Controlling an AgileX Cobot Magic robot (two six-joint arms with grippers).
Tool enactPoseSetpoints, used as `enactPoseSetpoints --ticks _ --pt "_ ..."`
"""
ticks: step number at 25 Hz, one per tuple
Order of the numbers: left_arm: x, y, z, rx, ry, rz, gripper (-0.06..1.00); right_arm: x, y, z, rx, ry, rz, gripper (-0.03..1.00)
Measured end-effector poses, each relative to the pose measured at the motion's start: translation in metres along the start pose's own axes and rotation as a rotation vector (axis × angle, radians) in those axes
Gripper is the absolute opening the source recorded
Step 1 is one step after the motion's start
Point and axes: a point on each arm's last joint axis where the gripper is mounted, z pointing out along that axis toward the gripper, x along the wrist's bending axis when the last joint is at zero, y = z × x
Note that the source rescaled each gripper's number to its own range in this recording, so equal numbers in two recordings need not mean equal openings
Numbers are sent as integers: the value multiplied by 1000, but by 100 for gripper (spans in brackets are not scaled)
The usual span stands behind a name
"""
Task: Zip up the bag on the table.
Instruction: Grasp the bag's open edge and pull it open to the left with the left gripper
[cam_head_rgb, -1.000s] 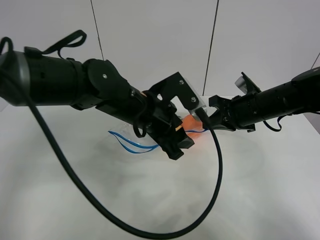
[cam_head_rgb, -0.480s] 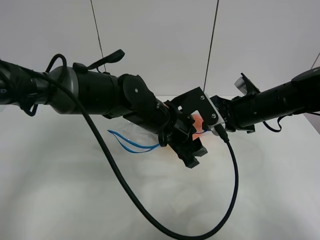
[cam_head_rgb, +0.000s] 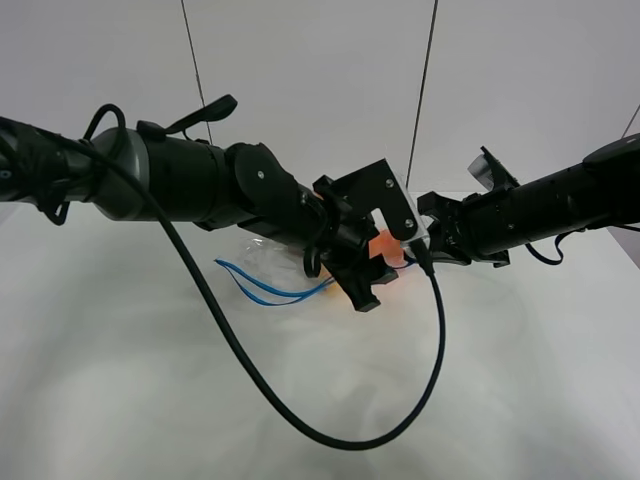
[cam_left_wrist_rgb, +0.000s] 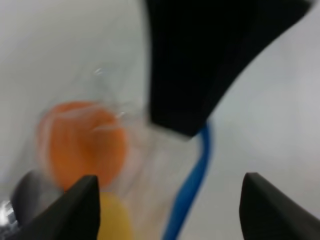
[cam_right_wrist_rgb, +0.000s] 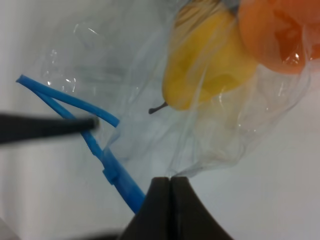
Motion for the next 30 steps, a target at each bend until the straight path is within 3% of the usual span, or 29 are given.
enactPoseSetpoints --ticks 5,30 --pt "13 -20 -1 45 28 11 94 -1 1 0 -6 -10 -2 0" --pt "14 -30 13 61 69 14 94 -1 1 0 -8 -15 6 0"
